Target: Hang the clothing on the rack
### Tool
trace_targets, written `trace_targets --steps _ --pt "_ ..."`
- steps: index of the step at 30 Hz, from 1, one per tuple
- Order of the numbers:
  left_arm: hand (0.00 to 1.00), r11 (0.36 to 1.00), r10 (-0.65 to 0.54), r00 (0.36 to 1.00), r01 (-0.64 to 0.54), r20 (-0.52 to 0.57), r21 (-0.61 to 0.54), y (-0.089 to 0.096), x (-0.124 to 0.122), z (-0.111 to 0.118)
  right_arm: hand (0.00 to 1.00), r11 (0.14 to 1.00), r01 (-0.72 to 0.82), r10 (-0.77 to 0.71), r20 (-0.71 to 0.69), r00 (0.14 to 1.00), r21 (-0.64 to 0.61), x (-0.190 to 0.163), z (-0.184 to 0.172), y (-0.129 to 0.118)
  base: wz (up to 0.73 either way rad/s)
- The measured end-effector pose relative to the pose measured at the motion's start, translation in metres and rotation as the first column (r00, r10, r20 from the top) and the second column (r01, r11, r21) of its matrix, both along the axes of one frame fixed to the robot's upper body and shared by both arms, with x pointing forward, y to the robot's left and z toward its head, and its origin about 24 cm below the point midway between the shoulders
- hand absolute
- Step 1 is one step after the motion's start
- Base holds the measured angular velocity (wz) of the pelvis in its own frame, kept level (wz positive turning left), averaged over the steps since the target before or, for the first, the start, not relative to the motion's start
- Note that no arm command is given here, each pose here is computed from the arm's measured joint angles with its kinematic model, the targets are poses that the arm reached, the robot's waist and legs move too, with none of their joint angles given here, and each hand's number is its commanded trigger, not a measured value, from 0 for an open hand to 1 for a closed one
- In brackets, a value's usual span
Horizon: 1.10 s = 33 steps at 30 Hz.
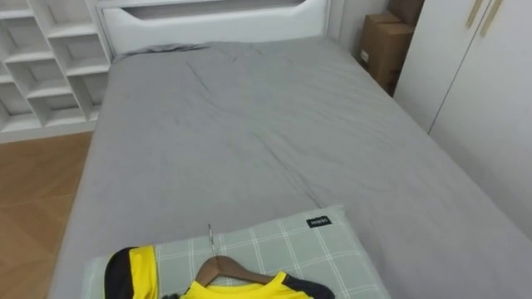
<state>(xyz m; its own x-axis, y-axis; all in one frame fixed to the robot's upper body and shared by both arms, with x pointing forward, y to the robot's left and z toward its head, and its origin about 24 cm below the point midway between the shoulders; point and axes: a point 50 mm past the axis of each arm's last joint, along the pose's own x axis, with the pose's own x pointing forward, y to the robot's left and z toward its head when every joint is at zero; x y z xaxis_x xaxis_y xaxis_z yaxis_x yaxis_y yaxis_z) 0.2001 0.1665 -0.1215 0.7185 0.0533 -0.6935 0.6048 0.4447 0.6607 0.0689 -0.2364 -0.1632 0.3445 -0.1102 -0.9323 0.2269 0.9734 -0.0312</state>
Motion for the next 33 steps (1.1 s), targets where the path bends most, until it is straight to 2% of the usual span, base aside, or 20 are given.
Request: trace_targets --steps 8,33 --pt "0.00 1.000 -0.003 0.999 0.004 0.035 -0.008 -0.004 0.009 0.005 0.00 1.000 -0.012 0.012 0.012 1.000 0.003 0.005 0.001 0.001 0.06" --pt "0.00 1.000 -0.003 0.998 0.005 0.057 -0.030 -0.007 0.012 0.006 0.00 0.999 -0.048 0.048 0.033 0.998 0.003 0.012 0.003 0.000 0.01"
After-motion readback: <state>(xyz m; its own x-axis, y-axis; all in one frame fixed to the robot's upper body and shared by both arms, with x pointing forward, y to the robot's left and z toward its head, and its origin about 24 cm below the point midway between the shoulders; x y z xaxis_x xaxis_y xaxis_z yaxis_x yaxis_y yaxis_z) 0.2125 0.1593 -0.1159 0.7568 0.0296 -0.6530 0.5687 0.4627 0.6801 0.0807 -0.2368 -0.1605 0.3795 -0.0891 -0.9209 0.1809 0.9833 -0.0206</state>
